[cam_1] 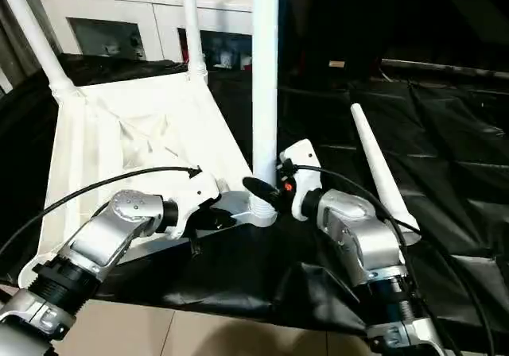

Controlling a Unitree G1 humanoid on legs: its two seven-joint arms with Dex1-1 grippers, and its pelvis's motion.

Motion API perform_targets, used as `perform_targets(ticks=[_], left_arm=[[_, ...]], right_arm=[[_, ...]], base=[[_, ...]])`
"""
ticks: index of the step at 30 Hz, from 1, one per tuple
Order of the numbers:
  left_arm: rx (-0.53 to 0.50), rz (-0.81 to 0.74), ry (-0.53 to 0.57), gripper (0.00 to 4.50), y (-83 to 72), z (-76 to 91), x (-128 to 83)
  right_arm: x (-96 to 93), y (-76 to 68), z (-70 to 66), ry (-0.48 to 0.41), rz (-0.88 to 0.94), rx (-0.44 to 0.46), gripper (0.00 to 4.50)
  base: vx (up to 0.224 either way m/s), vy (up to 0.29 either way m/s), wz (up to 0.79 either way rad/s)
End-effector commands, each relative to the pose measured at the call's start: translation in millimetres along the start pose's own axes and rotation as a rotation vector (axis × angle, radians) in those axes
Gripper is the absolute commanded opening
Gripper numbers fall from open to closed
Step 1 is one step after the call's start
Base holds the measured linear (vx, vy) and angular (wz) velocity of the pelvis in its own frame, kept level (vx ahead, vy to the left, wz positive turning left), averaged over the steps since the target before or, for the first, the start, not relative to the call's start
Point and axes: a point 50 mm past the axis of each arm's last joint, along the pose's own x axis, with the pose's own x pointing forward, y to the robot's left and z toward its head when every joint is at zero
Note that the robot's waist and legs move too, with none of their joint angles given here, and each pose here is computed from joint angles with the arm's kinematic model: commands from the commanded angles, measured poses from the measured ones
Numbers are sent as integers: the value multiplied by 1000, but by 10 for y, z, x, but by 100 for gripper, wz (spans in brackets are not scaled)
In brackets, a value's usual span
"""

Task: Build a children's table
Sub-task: Insert table leg to table base

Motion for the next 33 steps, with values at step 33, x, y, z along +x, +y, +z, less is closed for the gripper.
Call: perform_targets(ticks=[33], left_arm=[[22,50,-28,0,177,76,-62]], right_arm=[[-125,-58,-666,-249,-146,270,191]], base=[[0,0,0]])
